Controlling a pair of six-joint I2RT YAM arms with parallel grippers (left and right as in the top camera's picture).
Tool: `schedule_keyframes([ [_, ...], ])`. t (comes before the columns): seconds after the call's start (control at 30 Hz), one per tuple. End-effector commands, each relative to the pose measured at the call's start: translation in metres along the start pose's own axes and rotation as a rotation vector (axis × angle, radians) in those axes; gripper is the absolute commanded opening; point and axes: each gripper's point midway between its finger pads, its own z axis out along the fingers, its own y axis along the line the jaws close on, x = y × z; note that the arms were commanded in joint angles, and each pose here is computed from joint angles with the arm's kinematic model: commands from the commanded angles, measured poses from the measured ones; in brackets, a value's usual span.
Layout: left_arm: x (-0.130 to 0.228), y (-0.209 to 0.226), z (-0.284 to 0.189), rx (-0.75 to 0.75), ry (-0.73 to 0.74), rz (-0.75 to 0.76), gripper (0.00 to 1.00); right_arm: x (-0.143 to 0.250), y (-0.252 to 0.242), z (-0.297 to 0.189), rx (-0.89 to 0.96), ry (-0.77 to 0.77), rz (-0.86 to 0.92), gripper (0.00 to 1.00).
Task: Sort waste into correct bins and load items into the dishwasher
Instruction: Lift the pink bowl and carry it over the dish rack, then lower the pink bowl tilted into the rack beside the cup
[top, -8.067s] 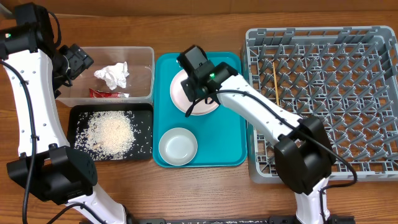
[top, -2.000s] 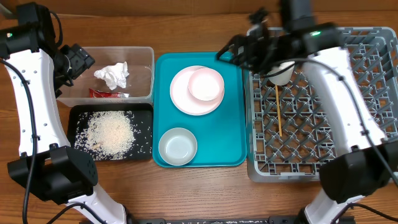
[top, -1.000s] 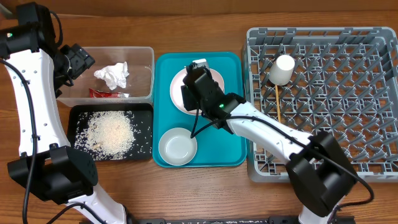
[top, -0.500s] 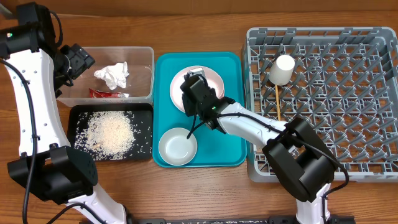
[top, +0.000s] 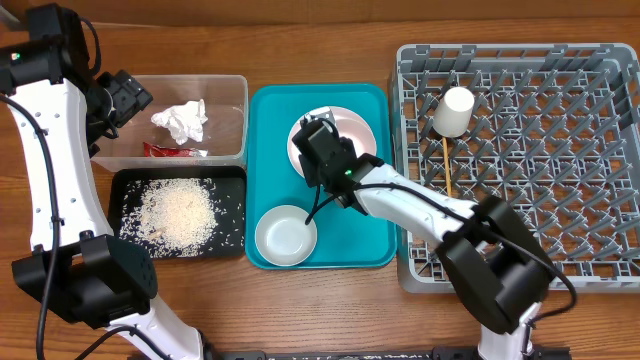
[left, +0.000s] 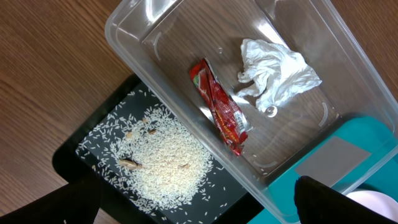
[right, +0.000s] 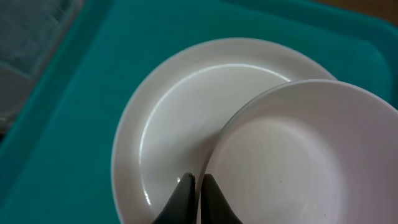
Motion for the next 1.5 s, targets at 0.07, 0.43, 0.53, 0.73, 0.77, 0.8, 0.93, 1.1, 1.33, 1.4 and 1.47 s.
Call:
schedule_keyframes([
  [0.07, -0.001, -0.001, -0.003, -0.004, -0.015, 0.018, 1.0, -0.067, 0.02, -0.078, -0.177, -0.176, 0.049, 0.04],
  [0.43, -0.001, -0.001, -0.003, -0.004, -0.015, 0.018, 1.0, -0.116, 0.014, -0.209, -0.6, -0.294, 0.081, 0.04],
  [0.53, -0.001, -0.001, -0.003, -0.004, -0.015, 0.018, 1.0, -0.117, -0.009, -0.236, -0.819, -0.26, 0.113, 0.04],
  [0.73, -0.001, -0.001, -0.003, -0.004, -0.015, 0.018, 1.0, -0.103, -0.103, -0.249, -1.008, -0.123, 0.395, 0.04],
  [0.77, -0.001, -0.001, -0.003, -0.004, -0.015, 0.018, 1.0, -0.099, -0.118, -0.247, -1.009, -0.104, 0.448, 0.04],
  [0.8, -0.001, -0.001, -0.003, -0.004, -0.015, 0.018, 1.0, -0.093, -0.133, -0.245, -1.007, -0.084, 0.506, 0.04],
  [0.93, -0.001, -0.001, -0.003, -0.004, -0.015, 0.018, 1.0, -0.066, -0.179, -0.244, -1.027, -0.089, 0.593, 0.04],
  [1.1, -0.001, -0.001, -0.003, -0.004, -0.015, 0.019, 1.0, -0.034, -0.216, -0.234, -1.021, -0.107, 0.7, 0.04],
  [1.33, -0.001, -0.001, -0.003, -0.004, -0.015, 0.018, 1.0, -0.007, -0.225, -0.212, -1.079, -0.145, 0.744, 0.04],
  [1.4, -0.001, -0.001, -0.003, -0.004, -0.015, 0.018, 1.0, -0.004, -0.225, -0.207, -1.118, -0.158, 0.747, 0.04],
  [1.47, -0.001, -0.001, -0.003, -0.004, -0.015, 0.018, 1.0, 0.0, -0.226, -0.201, -1.128, -0.151, 0.761, 0.04],
])
